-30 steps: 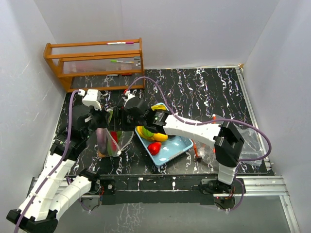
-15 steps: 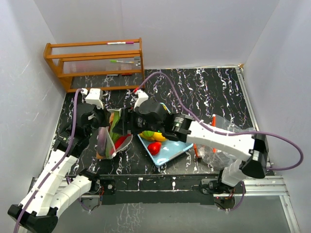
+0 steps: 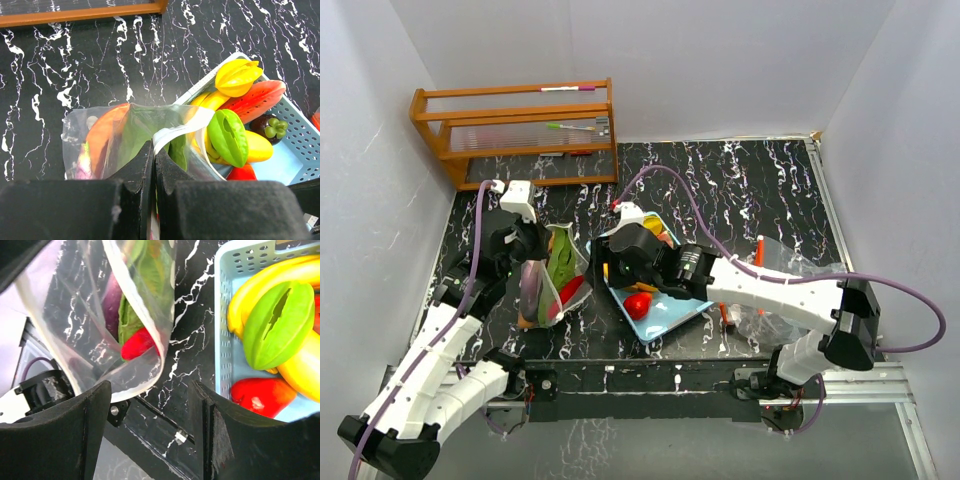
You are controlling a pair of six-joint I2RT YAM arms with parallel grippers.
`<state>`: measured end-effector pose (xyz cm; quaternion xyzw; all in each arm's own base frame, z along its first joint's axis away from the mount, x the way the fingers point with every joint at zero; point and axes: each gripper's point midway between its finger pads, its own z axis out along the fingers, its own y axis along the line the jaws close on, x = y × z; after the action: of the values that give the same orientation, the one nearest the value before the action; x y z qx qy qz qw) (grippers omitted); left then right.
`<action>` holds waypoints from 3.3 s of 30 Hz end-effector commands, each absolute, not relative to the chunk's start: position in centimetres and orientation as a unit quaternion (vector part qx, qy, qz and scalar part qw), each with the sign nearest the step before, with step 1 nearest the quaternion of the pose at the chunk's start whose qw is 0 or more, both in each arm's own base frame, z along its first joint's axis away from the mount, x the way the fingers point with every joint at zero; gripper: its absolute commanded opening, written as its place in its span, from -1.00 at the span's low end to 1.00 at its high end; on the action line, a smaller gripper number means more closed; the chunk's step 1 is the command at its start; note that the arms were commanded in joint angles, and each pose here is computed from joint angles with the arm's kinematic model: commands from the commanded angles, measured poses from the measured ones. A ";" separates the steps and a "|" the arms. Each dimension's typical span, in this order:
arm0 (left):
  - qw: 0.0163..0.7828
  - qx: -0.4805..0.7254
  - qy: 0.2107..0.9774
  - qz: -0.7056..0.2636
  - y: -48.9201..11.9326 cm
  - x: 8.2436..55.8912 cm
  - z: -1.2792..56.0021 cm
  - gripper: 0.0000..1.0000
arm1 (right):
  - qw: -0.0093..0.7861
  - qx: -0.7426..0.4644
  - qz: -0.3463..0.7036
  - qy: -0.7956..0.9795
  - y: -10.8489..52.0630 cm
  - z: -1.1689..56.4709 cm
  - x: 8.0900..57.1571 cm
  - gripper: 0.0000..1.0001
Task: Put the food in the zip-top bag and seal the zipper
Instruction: Place the fake vegetable in the zipper food storage bag, then zip the zipper food storage bag at the center of the board.
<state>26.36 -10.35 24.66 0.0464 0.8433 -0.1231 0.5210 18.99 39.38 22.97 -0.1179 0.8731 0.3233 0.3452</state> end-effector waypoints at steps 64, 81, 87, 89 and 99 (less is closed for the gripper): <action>0.511 0.105 0.778 -0.350 -14.9 16.7 24.1 0.86 | 0.515 0.145 0.404 0.742 41.6 27.2 30.9 -0.85; 0.521 0.061 0.779 -0.343 -14.2 17.5 24.0 0.93 | 0.529 0.220 0.392 0.719 43.2 27.7 35.3 -0.85; 0.539 0.042 0.779 -0.317 -13.3 18.7 24.2 0.95 | 0.524 0.225 0.427 0.702 45.0 30.5 35.8 -0.85; 0.538 0.039 0.784 -0.306 -13.2 19.4 23.9 0.95 | 0.525 0.226 0.431 0.699 45.3 31.3 35.9 -0.85; 0.564 0.014 0.792 -0.233 -11.8 23.4 24.1 0.95 | 0.522 0.235 0.445 0.688 46.1 32.5 36.4 -0.85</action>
<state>21.51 -12.73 21.63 0.0253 0.8128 -0.2621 0.5196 35.78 45.90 28.55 0.2024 0.7306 0.4018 0.5136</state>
